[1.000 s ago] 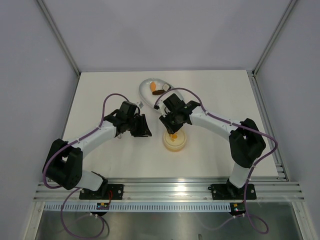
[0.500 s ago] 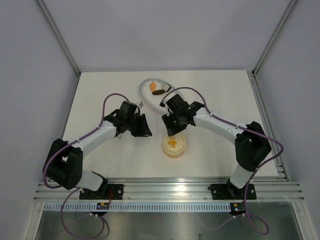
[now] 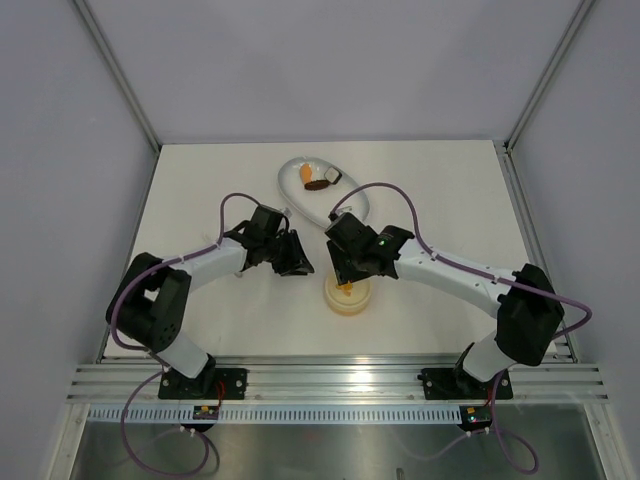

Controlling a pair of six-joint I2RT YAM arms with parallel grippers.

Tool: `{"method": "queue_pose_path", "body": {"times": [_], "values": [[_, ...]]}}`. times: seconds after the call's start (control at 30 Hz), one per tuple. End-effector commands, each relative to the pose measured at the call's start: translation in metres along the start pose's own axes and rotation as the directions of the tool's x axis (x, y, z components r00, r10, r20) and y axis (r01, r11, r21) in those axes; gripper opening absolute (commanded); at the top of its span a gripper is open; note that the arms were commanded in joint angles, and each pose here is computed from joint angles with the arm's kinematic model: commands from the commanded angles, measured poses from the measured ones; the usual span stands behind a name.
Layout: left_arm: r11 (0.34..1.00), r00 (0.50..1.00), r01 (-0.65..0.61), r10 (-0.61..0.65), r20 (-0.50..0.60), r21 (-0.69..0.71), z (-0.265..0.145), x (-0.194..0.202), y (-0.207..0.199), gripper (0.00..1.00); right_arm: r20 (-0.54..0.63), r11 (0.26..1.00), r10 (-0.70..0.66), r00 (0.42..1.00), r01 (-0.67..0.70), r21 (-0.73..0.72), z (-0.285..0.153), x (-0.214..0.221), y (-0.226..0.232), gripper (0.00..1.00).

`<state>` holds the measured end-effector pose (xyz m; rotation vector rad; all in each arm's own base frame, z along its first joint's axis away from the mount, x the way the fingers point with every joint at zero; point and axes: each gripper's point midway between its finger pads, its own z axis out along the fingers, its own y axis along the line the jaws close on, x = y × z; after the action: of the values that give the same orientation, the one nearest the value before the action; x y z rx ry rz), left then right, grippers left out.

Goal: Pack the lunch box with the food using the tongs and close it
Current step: Close the box lid on the packing box.

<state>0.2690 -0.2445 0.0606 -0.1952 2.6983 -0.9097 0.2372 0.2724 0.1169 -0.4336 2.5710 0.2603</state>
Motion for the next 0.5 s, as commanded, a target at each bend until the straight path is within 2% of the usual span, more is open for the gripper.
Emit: {"method": "queue_pose_path", "body": {"times": [0.0,0.23,0.33,0.37,0.47], "values": [[0.995,0.999,0.042,-0.045,0.021,0.095,0.014,-0.015,-0.022,0.27,0.051,0.993,0.051,0.997,-0.056,0.100,0.003,-0.009,0.000,0.52],[0.989,0.997,0.078,-0.076,-0.022,0.124,0.038,-0.020,-0.026,0.26,0.016,0.992,0.040,0.999,-0.041,0.116,0.019,0.002,0.009,0.50],[0.988,0.996,0.080,-0.076,-0.036,0.131,0.040,-0.018,-0.027,0.26,0.010,0.989,0.048,0.999,-0.049,0.136,0.021,0.007,0.005,0.40],[0.988,0.997,0.078,-0.074,-0.033,0.131,0.040,-0.018,-0.026,0.26,0.030,0.990,0.061,0.998,-0.064,0.126,0.018,0.003,0.006,0.31],[0.989,0.997,0.073,-0.069,-0.032,0.131,0.040,-0.017,-0.026,0.26,0.047,0.991,0.073,0.996,-0.078,0.109,0.013,0.005,0.005,0.17]]}}
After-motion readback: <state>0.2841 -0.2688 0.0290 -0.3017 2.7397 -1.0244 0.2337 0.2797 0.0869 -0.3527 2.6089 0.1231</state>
